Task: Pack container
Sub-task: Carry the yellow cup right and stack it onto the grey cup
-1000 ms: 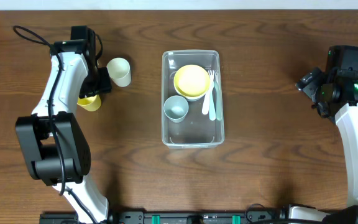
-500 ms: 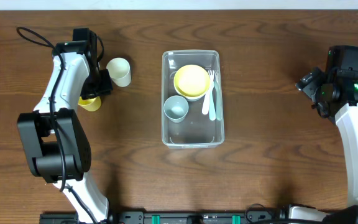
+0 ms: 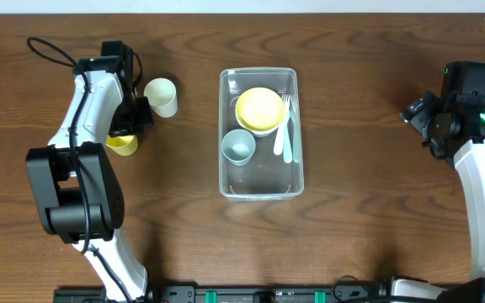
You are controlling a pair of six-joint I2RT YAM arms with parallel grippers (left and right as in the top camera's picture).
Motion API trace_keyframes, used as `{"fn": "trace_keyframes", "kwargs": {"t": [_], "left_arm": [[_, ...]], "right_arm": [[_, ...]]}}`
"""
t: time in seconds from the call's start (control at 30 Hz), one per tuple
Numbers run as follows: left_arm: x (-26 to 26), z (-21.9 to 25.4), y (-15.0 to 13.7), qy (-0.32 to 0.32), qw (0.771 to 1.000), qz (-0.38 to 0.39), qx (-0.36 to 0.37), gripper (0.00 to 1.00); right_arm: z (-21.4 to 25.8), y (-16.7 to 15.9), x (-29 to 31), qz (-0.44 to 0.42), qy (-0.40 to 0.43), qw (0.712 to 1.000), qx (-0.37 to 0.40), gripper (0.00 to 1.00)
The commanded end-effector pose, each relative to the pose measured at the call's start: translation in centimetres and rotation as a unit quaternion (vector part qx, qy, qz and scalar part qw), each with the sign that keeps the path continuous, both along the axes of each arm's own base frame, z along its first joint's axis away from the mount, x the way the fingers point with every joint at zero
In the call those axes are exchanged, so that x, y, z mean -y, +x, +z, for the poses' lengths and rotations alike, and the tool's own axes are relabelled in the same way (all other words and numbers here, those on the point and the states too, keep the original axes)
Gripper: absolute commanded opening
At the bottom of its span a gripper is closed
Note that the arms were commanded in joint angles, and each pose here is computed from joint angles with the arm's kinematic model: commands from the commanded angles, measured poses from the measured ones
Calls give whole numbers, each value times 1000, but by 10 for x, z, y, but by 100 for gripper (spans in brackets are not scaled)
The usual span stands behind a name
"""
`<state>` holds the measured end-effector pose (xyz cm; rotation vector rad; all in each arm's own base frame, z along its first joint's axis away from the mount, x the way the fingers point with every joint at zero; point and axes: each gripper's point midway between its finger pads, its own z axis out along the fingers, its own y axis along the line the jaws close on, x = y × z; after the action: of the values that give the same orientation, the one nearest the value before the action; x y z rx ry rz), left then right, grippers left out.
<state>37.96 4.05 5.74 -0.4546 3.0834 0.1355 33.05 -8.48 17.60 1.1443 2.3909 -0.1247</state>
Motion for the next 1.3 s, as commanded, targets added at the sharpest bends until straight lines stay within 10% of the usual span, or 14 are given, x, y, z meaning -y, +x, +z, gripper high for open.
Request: {"fn": "trace_keyframes", "kwargs": {"t": [0.0, 0.37, 0.8, 1.27], "left_arm": [[-2, 0, -9, 3, 1000, 18, -15, 6], [28, 80, -22, -71, 995, 12, 68, 6], [165, 207, -70, -187, 909, -283, 244, 6], [255, 165, -86, -149, 870, -430, 189, 6]], "right_arm": [[5, 1, 4, -11, -6, 1000, 7, 99], [5, 1, 4, -11, -6, 1000, 7, 99], [5, 1, 4, -11, -6, 1000, 7, 99], [5, 1, 4, -11, -6, 1000, 7, 99]]}}
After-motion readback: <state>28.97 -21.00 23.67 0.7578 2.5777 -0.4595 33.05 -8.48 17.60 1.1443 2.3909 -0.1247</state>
